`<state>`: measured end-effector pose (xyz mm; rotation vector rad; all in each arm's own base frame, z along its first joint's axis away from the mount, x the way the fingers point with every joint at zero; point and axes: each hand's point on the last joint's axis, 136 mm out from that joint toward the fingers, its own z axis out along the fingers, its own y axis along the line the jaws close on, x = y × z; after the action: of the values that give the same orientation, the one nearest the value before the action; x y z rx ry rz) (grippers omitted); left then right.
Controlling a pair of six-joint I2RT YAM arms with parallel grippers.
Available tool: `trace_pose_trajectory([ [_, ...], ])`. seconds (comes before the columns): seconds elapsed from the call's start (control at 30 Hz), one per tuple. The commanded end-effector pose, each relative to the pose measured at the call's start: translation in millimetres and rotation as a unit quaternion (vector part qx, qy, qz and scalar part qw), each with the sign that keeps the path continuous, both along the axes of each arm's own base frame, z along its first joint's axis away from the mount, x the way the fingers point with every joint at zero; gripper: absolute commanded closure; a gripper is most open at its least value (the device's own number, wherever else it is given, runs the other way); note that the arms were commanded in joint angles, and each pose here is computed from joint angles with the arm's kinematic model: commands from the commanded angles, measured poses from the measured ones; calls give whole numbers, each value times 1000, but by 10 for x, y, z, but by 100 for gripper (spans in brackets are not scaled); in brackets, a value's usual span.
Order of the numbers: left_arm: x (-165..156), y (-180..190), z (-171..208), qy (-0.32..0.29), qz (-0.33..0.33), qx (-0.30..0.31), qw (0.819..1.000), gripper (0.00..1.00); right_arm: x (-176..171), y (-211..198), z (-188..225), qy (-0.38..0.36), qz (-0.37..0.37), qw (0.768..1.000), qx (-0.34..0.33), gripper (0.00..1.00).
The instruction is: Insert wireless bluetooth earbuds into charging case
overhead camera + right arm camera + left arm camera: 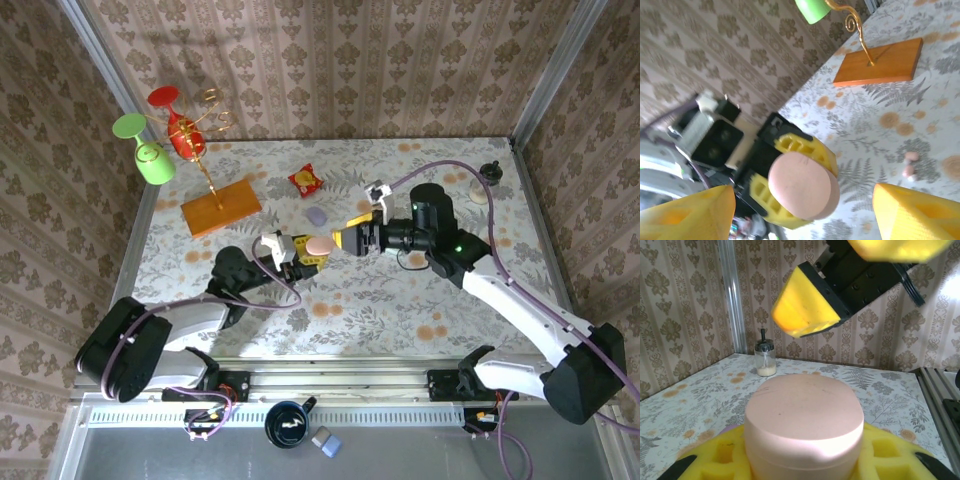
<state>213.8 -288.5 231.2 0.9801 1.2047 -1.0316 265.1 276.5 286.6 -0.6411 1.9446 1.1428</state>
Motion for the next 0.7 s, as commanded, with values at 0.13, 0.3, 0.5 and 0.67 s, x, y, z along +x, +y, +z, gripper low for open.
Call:
trace_pose_trajectory([
  [0.13, -36, 64, 25, -17, 7, 16, 1000, 69, -52, 102, -91, -170, 19, 977, -125, 25],
  [0.3, -15, 79, 63, -14, 11, 4, 1000, 69, -81, 233, -141, -178, 35, 975, -129, 25],
  [0.5, -17, 89, 56, -10, 11, -2, 1000, 69, -41, 320, -233, -172, 41, 975, -137, 25],
  [0.67, -3, 104, 48, -3, 19, -7, 1000, 70, 143, 279, -177, -143, -22, 982, -123, 28],
])
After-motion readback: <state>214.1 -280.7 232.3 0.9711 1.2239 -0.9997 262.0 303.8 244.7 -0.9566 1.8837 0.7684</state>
